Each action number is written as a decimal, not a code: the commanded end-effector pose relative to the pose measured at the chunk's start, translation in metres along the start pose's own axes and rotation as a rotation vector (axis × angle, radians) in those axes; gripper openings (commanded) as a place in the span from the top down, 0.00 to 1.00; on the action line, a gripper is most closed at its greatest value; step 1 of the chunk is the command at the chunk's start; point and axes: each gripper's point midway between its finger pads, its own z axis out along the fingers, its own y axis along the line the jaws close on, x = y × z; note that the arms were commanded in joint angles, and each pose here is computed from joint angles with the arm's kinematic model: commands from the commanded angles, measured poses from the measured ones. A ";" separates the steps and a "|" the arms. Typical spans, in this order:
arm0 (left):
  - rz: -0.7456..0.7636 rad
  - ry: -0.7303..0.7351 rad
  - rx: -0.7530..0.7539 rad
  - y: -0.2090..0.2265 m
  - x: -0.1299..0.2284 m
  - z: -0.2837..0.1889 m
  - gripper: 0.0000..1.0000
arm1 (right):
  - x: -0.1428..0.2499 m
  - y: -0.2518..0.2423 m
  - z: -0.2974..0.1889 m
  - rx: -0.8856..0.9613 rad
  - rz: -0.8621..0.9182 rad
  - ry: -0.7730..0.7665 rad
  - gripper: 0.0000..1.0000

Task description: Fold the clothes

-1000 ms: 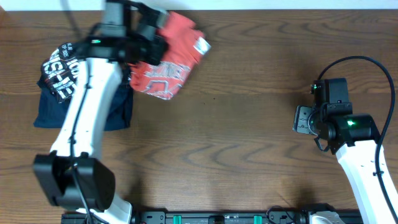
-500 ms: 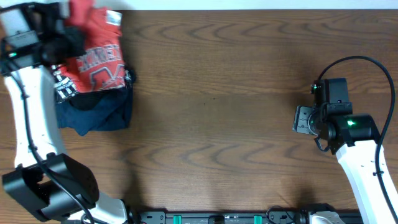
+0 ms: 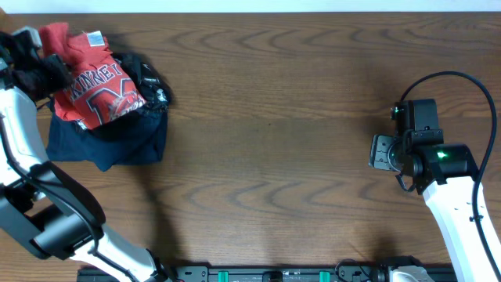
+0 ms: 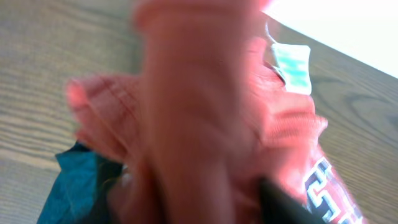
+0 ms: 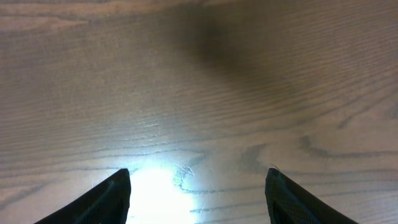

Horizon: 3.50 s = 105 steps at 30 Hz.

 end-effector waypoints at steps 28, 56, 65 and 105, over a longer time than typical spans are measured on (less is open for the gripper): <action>0.282 0.302 -0.029 -0.170 0.098 -0.120 0.02 | -0.116 0.024 -0.042 -0.171 0.022 -0.467 0.01; 0.337 -0.214 0.062 -0.150 0.210 -0.241 0.02 | 0.027 -0.031 -0.102 -0.135 0.103 -0.538 0.01; 0.320 -0.021 0.032 -0.135 0.254 -0.235 0.02 | 0.043 -0.025 -0.093 -0.160 0.083 -0.462 0.01; 0.319 -0.012 0.031 -0.134 0.256 -0.234 0.02 | 0.001 0.000 -0.065 -0.217 -0.131 -1.235 0.01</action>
